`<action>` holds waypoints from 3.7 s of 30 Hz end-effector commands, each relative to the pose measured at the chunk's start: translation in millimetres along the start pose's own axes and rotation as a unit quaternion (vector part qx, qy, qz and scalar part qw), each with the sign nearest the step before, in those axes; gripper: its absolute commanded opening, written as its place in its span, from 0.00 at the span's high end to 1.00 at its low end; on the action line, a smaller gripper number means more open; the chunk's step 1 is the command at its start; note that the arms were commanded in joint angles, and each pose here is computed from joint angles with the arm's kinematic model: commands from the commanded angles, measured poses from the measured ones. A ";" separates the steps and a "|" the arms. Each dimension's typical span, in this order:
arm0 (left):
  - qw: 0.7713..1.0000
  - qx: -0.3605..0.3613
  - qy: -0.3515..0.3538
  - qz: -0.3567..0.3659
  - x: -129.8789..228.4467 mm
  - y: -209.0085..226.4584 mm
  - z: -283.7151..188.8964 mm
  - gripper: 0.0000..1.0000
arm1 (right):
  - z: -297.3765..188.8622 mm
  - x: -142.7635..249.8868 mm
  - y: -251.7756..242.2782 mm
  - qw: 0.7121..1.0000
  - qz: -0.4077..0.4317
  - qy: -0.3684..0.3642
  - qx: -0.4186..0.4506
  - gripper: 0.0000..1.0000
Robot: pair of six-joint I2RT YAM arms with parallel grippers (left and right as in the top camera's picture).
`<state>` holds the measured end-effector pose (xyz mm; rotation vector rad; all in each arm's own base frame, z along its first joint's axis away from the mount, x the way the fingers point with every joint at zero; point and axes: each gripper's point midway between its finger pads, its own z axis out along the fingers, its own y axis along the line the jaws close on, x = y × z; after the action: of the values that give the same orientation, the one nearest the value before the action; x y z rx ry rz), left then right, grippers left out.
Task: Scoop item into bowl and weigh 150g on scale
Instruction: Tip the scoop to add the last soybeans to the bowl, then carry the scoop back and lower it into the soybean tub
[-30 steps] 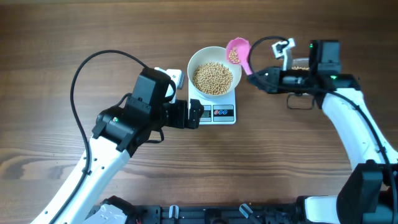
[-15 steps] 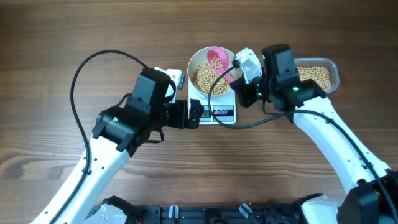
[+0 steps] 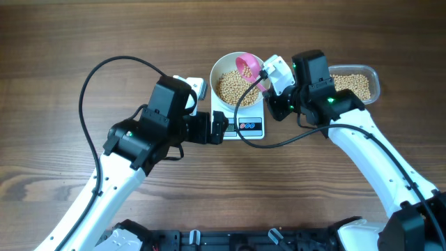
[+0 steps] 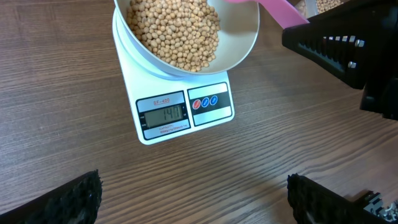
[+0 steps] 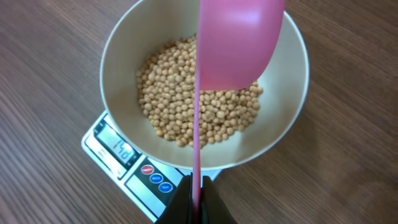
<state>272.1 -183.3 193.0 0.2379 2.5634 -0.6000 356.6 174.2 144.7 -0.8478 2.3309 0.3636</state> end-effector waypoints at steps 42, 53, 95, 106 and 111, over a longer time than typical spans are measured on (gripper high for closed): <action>1.000 0.006 -0.005 0.006 -4.7 -4.8 -2.3 0.00 | -47.0 -34.3 -32.8 0.974 0.200 -0.098 -0.031 0.96; 1.000 0.006 -0.005 0.006 -4.7 -4.8 -2.3 0.00 | -134.9 42.8 -161.3 0.895 0.416 -0.154 0.035 0.96; 1.000 0.006 -0.005 0.006 -4.7 -4.8 -2.3 0.00 | -143.7 83.4 -180.0 0.825 0.543 -0.118 0.104 0.00; 1.000 0.006 -0.005 0.006 -4.7 -4.8 -2.3 0.00 | -207.5 92.3 -124.1 0.832 0.512 -0.117 0.175 0.00; 1.000 0.006 -0.005 0.006 -4.7 -4.8 -2.3 0.00 | -217.3 102.9 -94.9 0.828 0.524 -0.101 0.171 0.00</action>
<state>272.2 -183.3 193.1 0.2379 2.5626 -0.6002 262.3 -42.4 232.5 0.7100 2.3443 0.4503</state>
